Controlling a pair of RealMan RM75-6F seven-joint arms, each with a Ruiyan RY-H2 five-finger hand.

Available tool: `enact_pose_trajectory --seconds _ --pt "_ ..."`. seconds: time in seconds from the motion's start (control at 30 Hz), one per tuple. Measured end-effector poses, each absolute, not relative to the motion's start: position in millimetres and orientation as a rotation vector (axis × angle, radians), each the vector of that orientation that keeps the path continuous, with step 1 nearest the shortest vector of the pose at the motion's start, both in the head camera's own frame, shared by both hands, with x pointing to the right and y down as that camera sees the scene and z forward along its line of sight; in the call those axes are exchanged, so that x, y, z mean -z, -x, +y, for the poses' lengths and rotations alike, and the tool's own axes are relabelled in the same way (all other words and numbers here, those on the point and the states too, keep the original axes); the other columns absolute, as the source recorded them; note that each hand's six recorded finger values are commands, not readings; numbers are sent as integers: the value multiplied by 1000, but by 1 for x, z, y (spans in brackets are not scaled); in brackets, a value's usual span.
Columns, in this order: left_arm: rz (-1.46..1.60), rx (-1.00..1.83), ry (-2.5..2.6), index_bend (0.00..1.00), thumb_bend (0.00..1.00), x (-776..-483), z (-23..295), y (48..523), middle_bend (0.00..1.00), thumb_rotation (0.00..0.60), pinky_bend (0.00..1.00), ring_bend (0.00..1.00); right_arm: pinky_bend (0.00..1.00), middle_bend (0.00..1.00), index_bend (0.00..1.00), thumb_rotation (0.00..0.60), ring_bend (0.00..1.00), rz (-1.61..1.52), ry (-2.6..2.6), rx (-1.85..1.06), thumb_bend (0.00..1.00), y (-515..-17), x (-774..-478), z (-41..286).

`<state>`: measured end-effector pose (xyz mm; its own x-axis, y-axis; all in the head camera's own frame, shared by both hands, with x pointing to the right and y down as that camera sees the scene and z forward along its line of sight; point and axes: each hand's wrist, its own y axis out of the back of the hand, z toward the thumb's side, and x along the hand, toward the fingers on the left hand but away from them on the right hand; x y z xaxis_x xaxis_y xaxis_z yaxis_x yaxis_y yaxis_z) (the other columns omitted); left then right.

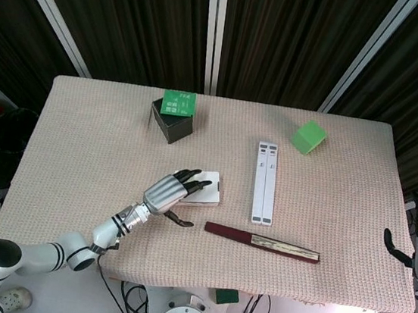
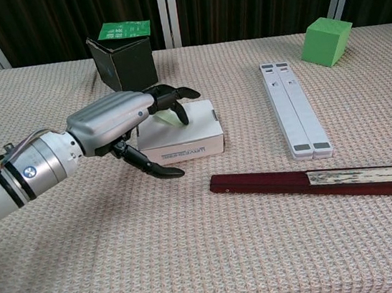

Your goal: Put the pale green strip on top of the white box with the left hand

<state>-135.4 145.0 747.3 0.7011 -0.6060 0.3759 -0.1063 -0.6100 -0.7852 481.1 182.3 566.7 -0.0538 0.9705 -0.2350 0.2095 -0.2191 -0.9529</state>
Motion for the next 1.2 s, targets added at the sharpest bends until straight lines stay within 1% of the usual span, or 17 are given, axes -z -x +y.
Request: enact_pose_trajectory --seconds 0.2,0.37,0.73,1.0,1.2 --pt "584 790 2119 74 24 -741 140 134 256 330 161 21 0 0 0 529 0 -1310 1495 -1331 348 -482 -566 183" --pt "603 785 2117 74 26 -738 135 135 255 334 161 22 0 0 0 528 0 -1311 1498 -1329 348 -482 -567 183" --pt "547 817 2130 74 26 -748 143 134 269 342 161 21 0 0 0 529 0 -1307 1500 -1335 348 -482 -569 182" --pt "590 782 2133 75 26 -739 141 134 255 342 162 23 0 0 0 527 0 -1307 1503 -1334 348 -481 -569 183" --pt "582 775 2146 74 26 -735 144 134 274 345 162 23 0 0 0 529 0 -1306 1504 -1331 348 -480 -569 183"
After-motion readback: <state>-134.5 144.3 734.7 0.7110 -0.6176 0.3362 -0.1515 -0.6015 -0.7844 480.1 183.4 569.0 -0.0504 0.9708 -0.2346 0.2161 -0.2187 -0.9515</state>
